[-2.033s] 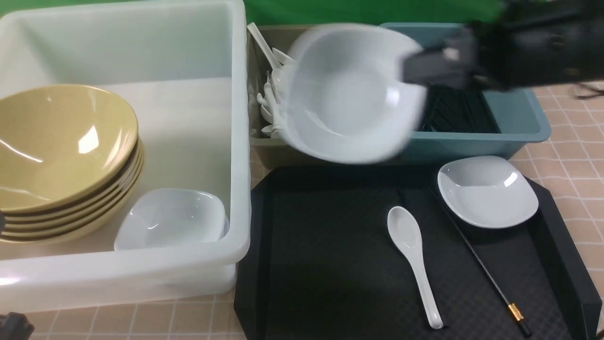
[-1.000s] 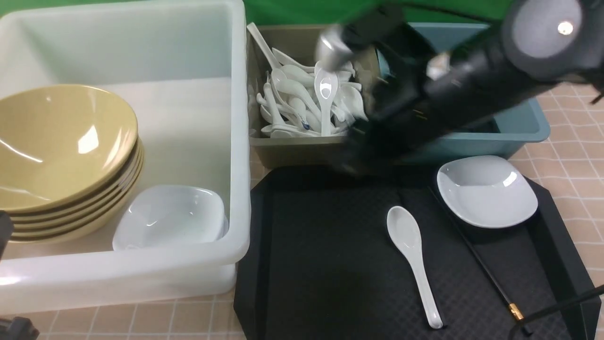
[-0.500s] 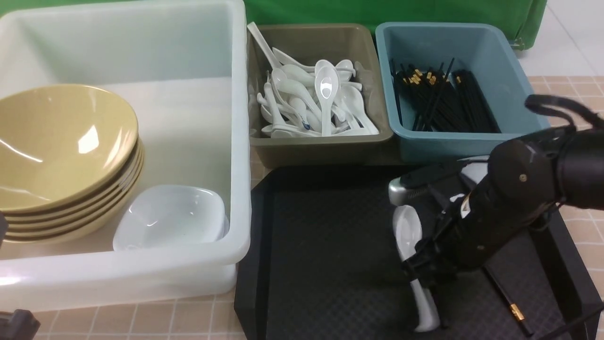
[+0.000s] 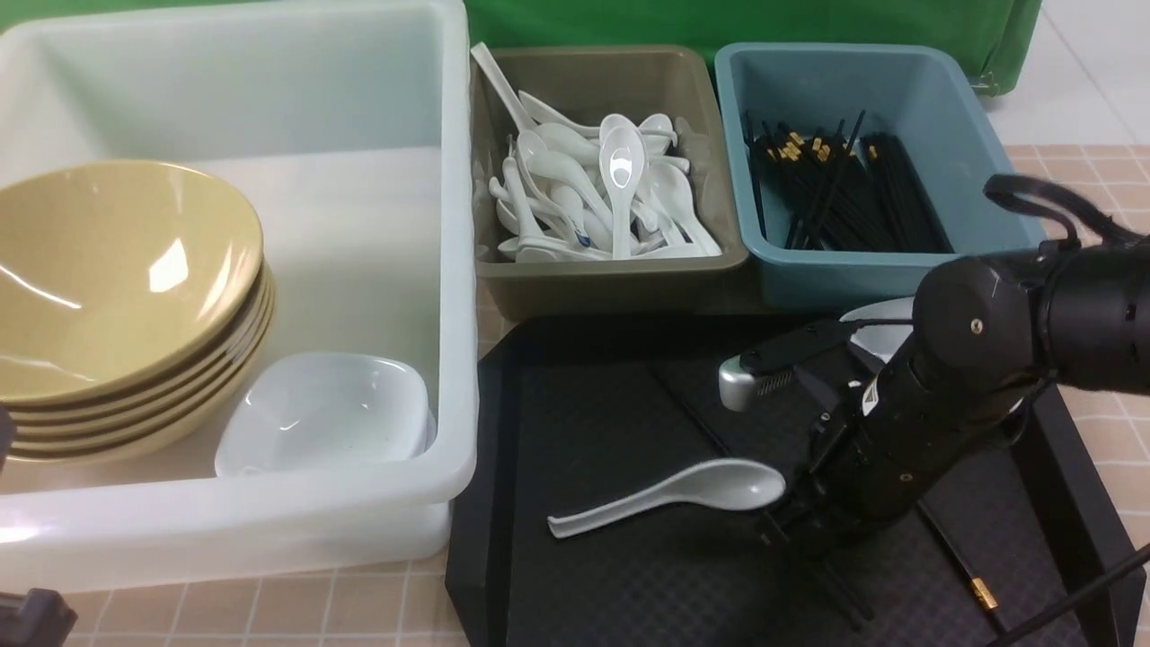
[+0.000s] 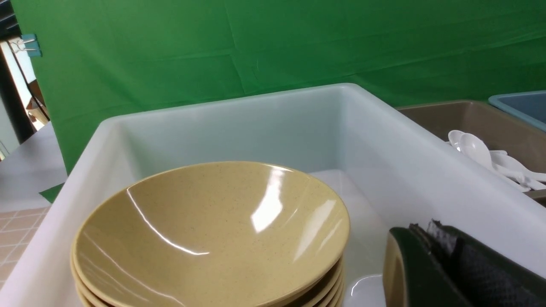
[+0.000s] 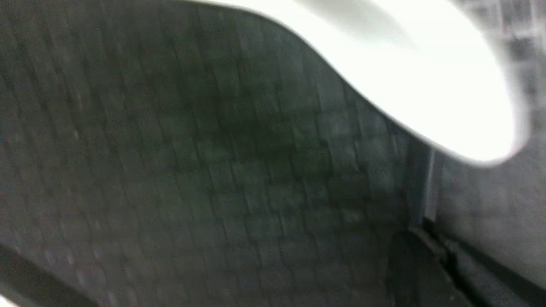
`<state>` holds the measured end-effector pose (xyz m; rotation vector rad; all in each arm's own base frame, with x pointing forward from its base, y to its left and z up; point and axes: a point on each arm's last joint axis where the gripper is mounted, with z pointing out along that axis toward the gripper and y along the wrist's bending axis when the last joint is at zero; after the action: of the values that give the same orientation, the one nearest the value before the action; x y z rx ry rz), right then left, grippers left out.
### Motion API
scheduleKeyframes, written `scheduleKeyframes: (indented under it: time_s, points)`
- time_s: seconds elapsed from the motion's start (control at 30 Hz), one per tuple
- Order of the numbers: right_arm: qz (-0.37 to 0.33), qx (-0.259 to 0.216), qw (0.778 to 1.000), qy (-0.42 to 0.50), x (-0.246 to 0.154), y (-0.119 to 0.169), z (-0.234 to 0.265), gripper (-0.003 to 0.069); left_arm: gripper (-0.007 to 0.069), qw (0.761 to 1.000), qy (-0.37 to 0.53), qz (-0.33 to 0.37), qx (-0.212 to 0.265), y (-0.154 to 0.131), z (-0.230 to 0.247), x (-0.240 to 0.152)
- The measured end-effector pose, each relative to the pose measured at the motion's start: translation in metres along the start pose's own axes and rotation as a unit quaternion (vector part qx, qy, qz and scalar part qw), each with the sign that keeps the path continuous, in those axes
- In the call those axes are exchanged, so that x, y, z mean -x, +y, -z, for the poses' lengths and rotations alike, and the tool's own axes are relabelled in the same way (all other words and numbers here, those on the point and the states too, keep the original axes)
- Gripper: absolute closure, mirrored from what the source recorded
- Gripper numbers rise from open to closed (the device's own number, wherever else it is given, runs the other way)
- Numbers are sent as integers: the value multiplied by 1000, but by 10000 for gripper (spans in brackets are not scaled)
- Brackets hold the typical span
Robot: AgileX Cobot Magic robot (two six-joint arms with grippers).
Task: On brown table put chopsticks spoon bowls plates into blue grey white boxes.
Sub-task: 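Reach down and grasp the white spoon resting in the bowl with the right gripper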
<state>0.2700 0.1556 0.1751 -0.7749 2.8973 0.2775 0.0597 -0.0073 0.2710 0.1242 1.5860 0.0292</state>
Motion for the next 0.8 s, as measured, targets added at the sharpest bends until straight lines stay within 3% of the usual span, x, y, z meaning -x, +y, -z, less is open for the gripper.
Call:
scheduleKeyframes:
  time_s: [0.1, 0.27, 0.3, 0.37, 0.5, 0.67, 0.8]
  points:
    - [17, -3, 1000, 11, 5, 1, 10, 583, 624, 1000, 0, -1, 0, 0, 0, 0]
    - [48, -3, 999, 2, 19, 3, 27, 396, 624, 1000, 0, 0, 0, 0, 0, 0]
    - [49, -4, 999, 2, 19, 3, 27, 387, 624, 1000, 0, 0, 0, 0, 0, 0]
    - [56, -7, 998, -8, 24, 3, 32, 288, 624, 1000, 0, 0, 0, 0, 0, 0]
    - [74, -11, 996, -39, 32, 3, 35, 183, 624, 1000, 0, 0, 0, 0, 0, 0]
    - [69, 3, 995, -72, 43, 4, 25, 157, 624, 1000, -2, 0, 1, 0, 0, 0]
    - [56, 13, 997, -53, 45, 2, 5, 206, 624, 1000, -3, 0, 2, 0, 0, 1]
